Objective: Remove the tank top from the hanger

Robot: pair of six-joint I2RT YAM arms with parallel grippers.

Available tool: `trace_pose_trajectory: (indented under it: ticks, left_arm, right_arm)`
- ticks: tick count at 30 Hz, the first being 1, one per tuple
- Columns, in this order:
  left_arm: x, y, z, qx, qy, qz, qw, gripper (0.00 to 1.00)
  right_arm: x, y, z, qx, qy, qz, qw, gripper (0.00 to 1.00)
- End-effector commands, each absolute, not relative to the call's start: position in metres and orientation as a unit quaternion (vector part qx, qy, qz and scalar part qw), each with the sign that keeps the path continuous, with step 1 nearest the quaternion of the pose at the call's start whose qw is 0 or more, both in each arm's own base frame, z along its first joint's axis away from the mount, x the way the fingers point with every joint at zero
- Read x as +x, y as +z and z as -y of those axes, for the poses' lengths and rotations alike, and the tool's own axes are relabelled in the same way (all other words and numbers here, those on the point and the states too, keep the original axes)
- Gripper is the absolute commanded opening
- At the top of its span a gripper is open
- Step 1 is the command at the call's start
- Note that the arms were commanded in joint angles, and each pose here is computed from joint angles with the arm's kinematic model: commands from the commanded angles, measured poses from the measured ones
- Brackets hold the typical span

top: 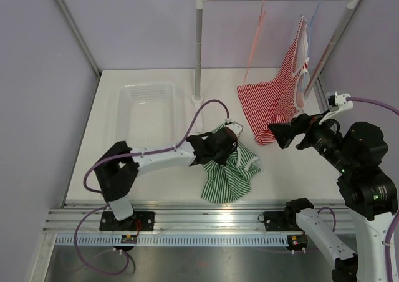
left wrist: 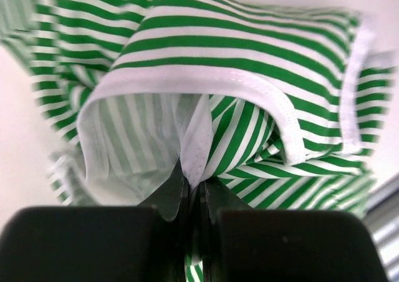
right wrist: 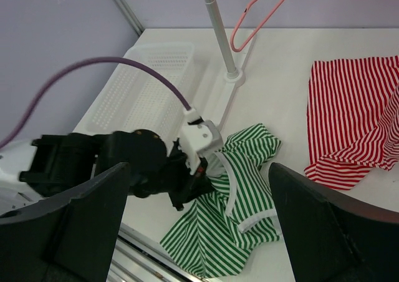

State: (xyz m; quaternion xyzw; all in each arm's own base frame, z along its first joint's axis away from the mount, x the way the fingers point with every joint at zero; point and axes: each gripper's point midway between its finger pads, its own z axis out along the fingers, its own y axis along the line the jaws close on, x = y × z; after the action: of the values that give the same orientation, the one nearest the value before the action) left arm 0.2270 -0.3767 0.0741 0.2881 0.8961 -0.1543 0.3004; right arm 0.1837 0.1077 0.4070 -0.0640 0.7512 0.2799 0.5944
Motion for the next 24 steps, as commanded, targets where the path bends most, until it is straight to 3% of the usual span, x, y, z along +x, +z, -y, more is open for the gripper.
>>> trace_pose_trajectory:
  ticks: [1, 15, 24]
  left_arm:
    - [0.253, 0.189, 0.367, 0.224, -0.170, -0.859, 0.428, 0.00]
    - [0.270, 0.389, 0.256, 0.108, -0.104, -0.800, 0.580, 0.00]
    - [0.320, 0.421, 0.170, 0.004, -0.077, -0.809, 0.582, 0.00]
  right_arm:
    - [0.181, 0.416, -0.107, -0.076, 0.278, -0.738, 0.610, 0.99]
    - [0.178, 0.427, -0.097, -0.060, 0.258, -0.735, 0.625, 1.00]
    - [0.183, 0.424, -0.089, -0.036, 0.241, -0.739, 0.628, 1.00]
